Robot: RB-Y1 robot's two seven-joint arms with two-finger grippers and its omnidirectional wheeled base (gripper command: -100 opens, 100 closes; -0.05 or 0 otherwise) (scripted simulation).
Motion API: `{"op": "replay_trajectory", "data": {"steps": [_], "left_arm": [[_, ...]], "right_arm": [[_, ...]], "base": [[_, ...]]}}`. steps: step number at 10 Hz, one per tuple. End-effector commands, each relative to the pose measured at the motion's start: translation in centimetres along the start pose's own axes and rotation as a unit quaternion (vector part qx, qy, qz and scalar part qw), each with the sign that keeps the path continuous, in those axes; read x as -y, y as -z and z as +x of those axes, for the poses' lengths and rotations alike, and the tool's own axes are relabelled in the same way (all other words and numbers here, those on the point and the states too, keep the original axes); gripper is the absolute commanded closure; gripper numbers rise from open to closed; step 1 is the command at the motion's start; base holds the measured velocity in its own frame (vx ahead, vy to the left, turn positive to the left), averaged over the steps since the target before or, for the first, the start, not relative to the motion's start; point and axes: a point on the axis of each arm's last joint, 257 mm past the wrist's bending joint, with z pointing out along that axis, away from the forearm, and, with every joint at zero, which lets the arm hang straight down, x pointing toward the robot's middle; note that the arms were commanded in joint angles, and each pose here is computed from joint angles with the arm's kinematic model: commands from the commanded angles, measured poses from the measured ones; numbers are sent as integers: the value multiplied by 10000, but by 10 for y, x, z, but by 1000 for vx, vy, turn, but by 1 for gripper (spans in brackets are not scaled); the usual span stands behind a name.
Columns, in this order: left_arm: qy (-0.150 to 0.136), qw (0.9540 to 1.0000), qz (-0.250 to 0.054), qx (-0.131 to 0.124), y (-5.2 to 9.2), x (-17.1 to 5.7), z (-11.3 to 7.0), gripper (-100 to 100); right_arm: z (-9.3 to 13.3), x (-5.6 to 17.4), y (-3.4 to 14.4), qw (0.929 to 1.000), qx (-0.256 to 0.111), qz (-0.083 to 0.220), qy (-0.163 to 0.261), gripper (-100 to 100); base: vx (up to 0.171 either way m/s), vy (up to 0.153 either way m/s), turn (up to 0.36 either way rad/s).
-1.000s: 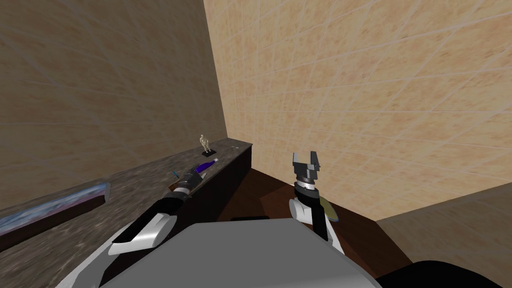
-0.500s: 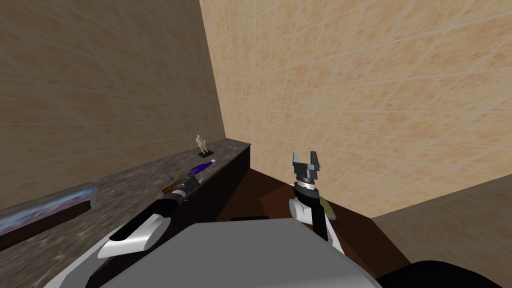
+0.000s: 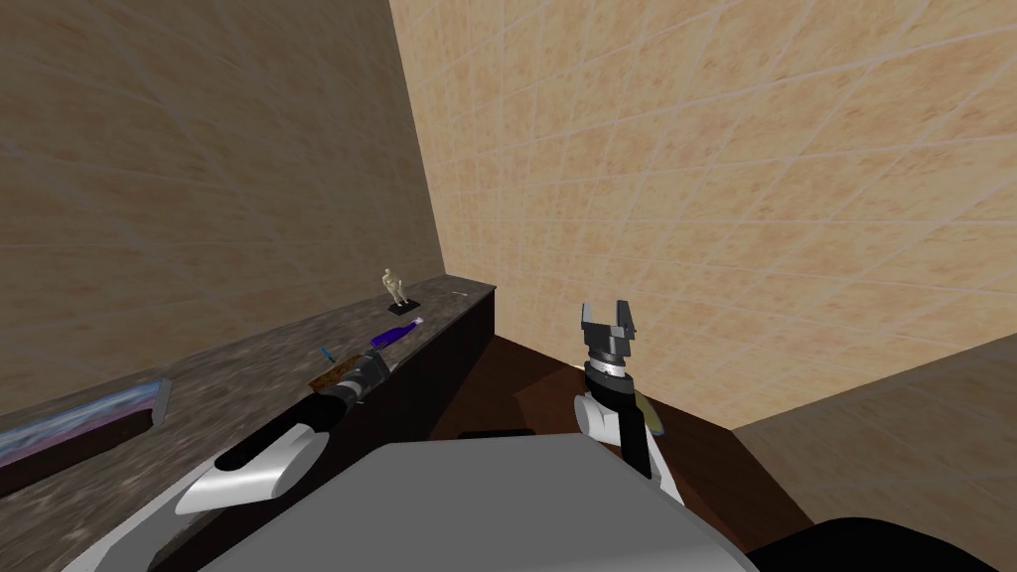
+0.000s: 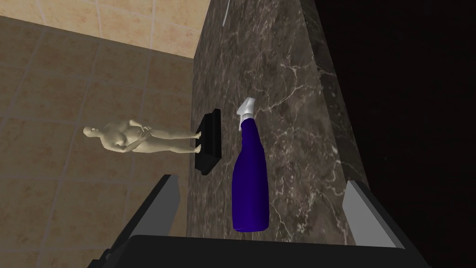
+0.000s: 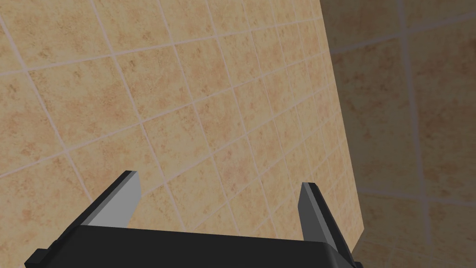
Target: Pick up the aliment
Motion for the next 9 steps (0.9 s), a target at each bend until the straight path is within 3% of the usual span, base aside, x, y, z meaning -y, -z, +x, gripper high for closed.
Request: {"op": "replay_trajectory", "data": {"steps": [1,4,5,6,7,8,9], "left_arm": [[187,9991,-317,219,1,-11,-22,-100],[348,9960,-666,482,3,-25,-45,-100],[508,9921,-904,704,5,-32,-64,-100],[508,9918,-928,719,5,-34,-65,-100],[665,9869,-1131,940,9,-39,-84,-100],[665,9862,-1169,966,10,-41,-85,-100],[820,9808,-1323,1173,13,-44,-102,-100]], "right_arm": [[0,0,0,10000,0,0,0,0],[0,0,0,10000,0,0,0,0],[0,0,0,10000,0,0,0,0],[0,0,0,10000,0,0,0,0],[0,0,0,10000,0,0,0,0],[0,0,0,10000,0,0,0,0],[0,0,0,10000,0,0,0,0]], "base": [[21,-45,-47],[19,-30,-32],[24,-39,-46],[20,-33,-21],[27,-35,-44],[20,-29,-23],[17,-32,-46]]}}
